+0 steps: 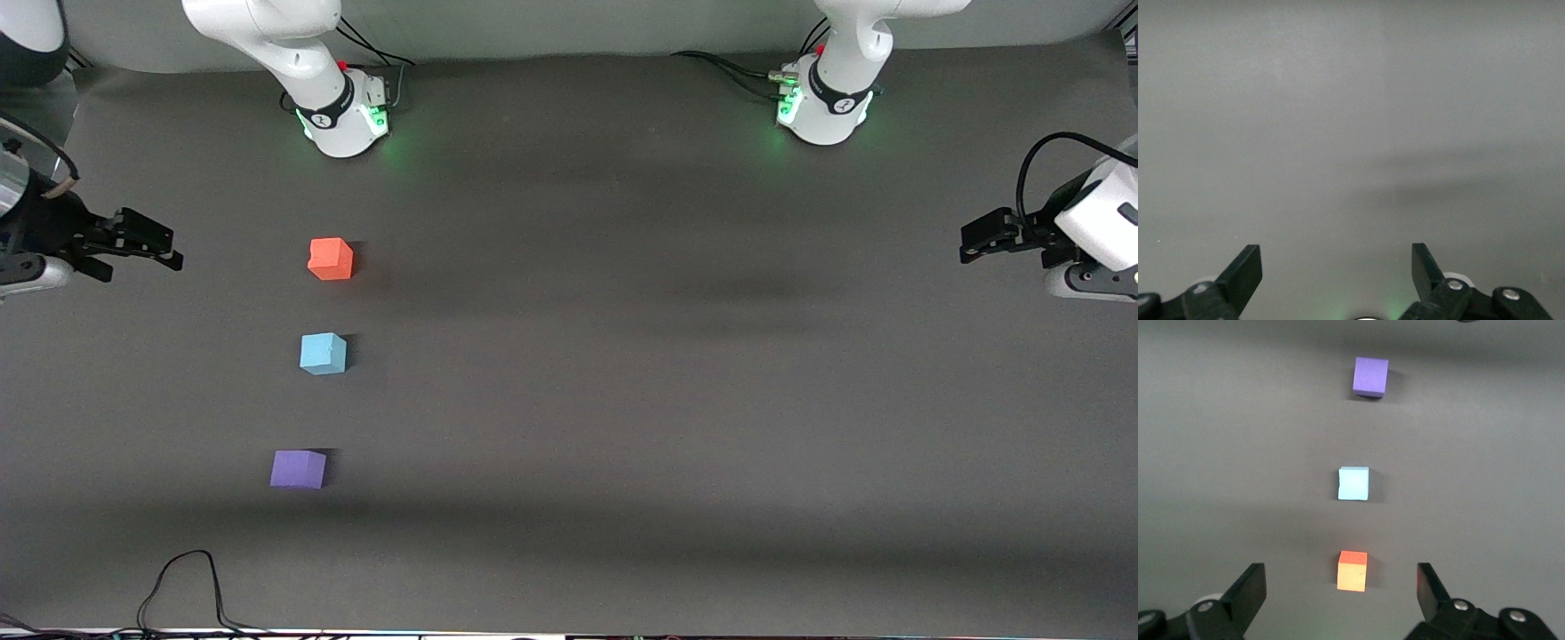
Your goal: Place blue block between orange and purple blocks
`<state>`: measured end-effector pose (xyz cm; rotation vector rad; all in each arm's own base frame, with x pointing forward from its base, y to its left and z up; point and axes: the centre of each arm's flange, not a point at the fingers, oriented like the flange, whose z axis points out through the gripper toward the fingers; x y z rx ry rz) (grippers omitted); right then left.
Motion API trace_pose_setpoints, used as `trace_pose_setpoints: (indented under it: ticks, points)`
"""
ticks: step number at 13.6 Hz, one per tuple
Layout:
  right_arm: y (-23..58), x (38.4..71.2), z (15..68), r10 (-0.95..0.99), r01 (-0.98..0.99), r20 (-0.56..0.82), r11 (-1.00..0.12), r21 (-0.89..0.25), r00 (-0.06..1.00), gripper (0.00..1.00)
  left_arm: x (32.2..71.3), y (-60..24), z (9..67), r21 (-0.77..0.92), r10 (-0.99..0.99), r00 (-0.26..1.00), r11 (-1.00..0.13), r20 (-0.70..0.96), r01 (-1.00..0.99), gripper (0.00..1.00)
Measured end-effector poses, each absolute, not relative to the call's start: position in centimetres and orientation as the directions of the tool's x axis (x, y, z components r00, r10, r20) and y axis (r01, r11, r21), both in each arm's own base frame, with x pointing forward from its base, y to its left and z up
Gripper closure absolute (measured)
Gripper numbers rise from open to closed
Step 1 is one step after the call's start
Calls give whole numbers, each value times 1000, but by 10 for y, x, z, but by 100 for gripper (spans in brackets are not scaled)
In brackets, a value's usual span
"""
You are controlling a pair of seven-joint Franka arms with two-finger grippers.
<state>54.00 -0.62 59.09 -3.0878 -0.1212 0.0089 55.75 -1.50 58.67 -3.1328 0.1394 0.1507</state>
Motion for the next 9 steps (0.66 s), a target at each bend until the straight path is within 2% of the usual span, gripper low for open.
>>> trace_pose_setpoints:
  ticks: [2, 5, 9]
  points:
    - [-7, 529, 580, 73, 73, 13, -996, -42, 997, 0, 557, -15, 587, 2, -88, 991, -996, -96, -89, 0]
    - [-5, 517, 591, 77, 78, 37, -996, -35, 996, 0, 557, -15, 587, 2, -88, 991, -996, -96, -89, 0]
    - [-2, 515, 596, 82, 84, 45, -996, -33, 996, 0, 557, -15, 587, 2, -88, 991, -996, -96, -89, 0]
